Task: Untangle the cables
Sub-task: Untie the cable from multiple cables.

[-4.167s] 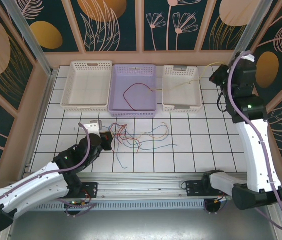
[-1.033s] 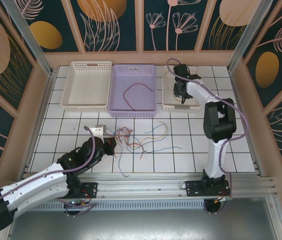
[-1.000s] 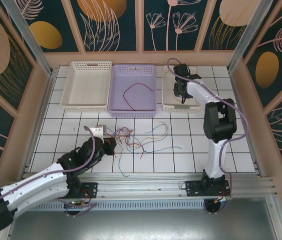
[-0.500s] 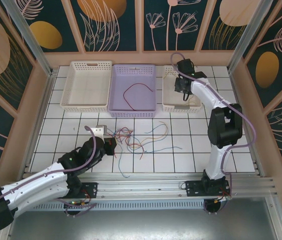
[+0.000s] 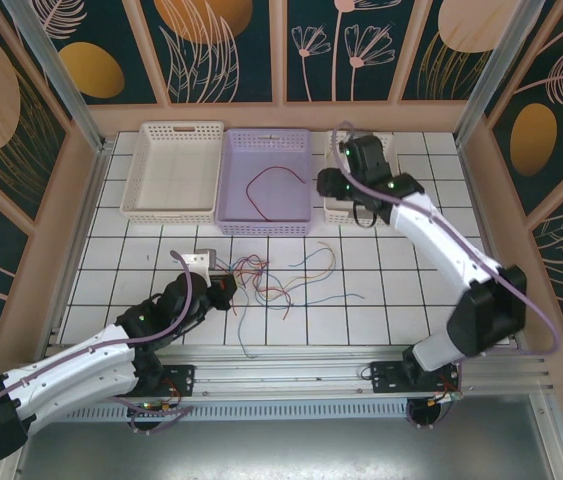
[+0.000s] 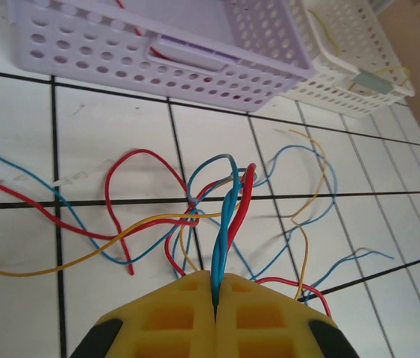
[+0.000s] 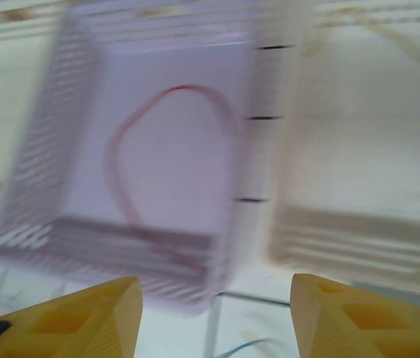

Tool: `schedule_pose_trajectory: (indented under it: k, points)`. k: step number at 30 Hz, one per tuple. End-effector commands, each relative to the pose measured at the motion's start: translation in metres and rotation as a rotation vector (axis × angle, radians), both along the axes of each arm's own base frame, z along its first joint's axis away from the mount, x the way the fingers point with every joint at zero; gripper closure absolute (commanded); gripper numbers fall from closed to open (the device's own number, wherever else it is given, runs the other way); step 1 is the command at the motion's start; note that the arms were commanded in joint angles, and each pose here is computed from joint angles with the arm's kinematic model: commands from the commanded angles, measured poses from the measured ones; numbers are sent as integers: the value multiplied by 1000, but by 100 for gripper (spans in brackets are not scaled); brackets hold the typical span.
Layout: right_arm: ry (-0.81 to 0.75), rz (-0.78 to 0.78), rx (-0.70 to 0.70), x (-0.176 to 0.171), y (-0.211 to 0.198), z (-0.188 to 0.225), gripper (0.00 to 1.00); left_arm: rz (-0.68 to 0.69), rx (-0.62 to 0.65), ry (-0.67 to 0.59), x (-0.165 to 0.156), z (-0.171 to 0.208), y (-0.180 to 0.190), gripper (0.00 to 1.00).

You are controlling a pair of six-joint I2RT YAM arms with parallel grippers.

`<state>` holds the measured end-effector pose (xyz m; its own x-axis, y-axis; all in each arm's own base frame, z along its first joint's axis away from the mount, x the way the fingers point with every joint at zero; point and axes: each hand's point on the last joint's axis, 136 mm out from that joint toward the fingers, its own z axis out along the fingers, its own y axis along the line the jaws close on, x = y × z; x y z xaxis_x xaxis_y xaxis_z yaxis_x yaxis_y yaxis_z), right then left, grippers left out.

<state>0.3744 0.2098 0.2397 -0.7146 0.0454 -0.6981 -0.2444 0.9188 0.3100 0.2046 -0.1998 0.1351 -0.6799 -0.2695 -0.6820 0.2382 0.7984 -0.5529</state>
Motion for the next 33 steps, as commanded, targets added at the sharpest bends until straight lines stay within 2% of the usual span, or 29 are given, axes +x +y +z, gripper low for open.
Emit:
schedule_pose_trajectory:
  k: [1, 7, 11, 23, 33]
  points:
    - [14, 272, 189, -55, 55, -4, 44, -60, -113, -72, 2, 37, -18, 100]
    - [21, 455, 328, -129, 89, -22, 43, -117, -197, -132, -3, 63, -26, 100]
    - [22, 487, 290, -151, 98, -43, 43, -147, -256, -161, -6, 77, -32, 100]
    - [23, 440, 155, -166, 100, -99, 44, -128, -306, -190, 0, 94, -36, 100]
    - [17, 408, 179, -159, 110, -116, 52, -124, -346, -216, 0, 105, -35, 100]
